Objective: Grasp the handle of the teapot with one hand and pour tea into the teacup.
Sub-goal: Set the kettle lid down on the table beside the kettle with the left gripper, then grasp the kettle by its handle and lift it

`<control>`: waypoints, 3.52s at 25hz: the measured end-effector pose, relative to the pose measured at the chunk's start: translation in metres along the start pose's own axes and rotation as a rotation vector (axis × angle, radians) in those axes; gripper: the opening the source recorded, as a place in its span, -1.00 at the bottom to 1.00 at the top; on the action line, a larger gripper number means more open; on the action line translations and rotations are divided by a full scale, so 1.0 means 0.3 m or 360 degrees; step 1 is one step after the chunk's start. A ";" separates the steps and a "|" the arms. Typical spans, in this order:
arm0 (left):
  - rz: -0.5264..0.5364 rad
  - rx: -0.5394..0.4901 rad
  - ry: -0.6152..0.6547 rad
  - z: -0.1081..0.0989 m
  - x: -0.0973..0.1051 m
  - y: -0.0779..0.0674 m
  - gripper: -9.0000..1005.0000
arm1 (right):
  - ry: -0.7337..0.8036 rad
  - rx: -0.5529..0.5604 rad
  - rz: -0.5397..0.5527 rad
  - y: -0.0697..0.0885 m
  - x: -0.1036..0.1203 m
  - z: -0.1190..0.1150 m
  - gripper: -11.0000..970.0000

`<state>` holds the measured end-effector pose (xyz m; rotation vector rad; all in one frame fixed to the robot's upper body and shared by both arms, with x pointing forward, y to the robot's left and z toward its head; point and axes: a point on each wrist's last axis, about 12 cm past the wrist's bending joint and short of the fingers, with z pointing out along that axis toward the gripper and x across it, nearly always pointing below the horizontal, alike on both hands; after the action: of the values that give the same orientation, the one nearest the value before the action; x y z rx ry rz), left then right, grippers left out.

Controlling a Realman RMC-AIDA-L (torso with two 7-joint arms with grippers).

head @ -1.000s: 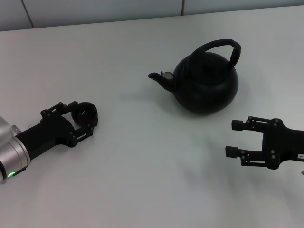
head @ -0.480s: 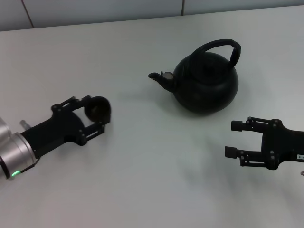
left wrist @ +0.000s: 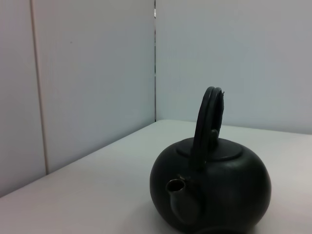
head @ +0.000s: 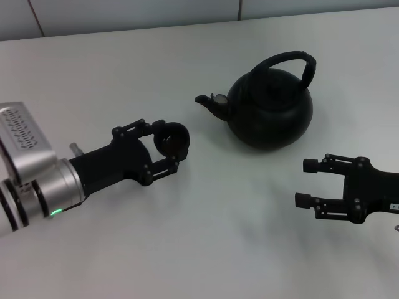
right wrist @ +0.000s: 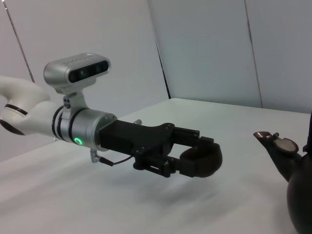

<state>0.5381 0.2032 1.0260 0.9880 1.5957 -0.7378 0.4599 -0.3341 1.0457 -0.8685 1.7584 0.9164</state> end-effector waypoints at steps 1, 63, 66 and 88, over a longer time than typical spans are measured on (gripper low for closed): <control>0.0000 0.0001 0.0009 0.008 -0.001 0.000 0.41 | 0.0000 -0.0001 0.0001 0.000 0.000 0.000 0.59; -0.0023 -0.0119 0.0130 0.032 0.060 -0.040 0.59 | -0.0002 -0.0003 -0.0009 -0.003 -0.004 0.009 0.59; -0.0021 -0.0116 0.0029 -0.029 0.061 -0.037 0.59 | -0.0001 -0.0001 -0.0007 -0.002 -0.002 0.007 0.59; -0.0053 -0.0105 -0.0199 -0.408 0.088 -0.075 0.59 | -0.0006 0.0000 -0.0012 -0.011 -0.013 0.027 0.59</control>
<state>0.4598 0.3035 1.0291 0.8530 1.5216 -0.7502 0.4673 -0.3281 1.0464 -0.8725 1.7504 0.9127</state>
